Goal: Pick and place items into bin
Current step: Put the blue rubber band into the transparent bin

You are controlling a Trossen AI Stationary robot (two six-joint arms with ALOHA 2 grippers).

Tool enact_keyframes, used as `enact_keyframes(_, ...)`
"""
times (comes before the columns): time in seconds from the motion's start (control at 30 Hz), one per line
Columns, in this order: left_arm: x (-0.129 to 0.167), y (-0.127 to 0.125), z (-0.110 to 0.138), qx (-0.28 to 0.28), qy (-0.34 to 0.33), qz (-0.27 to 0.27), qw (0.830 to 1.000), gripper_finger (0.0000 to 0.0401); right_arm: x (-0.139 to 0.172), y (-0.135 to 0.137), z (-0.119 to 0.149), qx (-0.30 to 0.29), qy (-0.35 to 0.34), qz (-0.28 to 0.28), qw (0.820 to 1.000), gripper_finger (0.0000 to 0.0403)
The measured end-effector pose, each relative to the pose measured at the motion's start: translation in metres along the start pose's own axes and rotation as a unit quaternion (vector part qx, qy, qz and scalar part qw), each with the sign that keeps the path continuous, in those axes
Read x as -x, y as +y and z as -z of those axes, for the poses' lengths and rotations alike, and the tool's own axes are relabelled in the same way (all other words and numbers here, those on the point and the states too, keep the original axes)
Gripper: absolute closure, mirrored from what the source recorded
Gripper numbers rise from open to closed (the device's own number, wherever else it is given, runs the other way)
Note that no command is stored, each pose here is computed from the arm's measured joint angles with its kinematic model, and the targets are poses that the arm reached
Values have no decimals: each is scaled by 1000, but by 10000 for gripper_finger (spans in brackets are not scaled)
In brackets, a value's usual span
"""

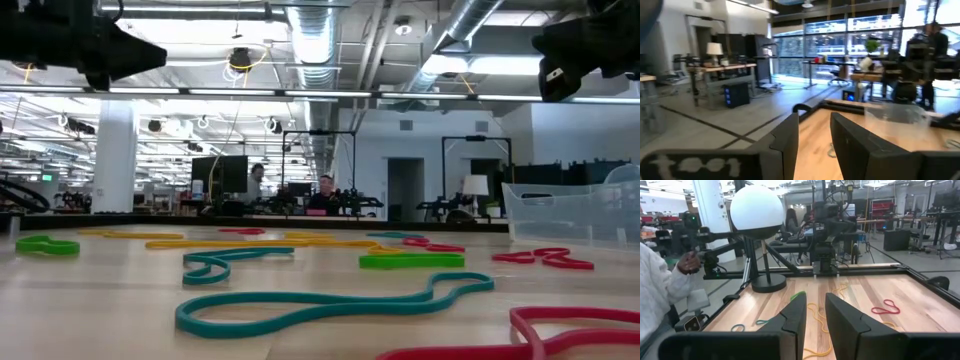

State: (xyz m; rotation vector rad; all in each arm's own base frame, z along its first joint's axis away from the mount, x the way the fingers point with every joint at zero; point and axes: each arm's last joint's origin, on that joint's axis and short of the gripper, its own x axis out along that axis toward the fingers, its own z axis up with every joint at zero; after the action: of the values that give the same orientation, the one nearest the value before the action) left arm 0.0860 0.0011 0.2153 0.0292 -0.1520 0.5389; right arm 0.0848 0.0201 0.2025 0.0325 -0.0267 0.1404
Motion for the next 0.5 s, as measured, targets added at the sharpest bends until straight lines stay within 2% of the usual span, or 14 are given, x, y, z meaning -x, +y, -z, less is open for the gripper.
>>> enact_keyframes(0.13, -6, 4, -15, -1, -4, -26, 1000, 297, 0, 0, 0, 0, 0, 0, 1000, 337)
enact_keyframes(0.27, -12, 5, -39, -9, -8, -9, 1000, 297, 0, 0, 1, 0, 3, 0, 1000, 337)
enact_keyframes(0.43, -26, 2, -63, -30, 22, -14, 999, 297, 0, 0, 0, 5, 3, 0, 1000, 337)
enact_keyframes(0.5, -34, 0, -69, -40, 45, -22, 998, 297, 0, 0, 1, 29, 3, 0, 1000, 337)
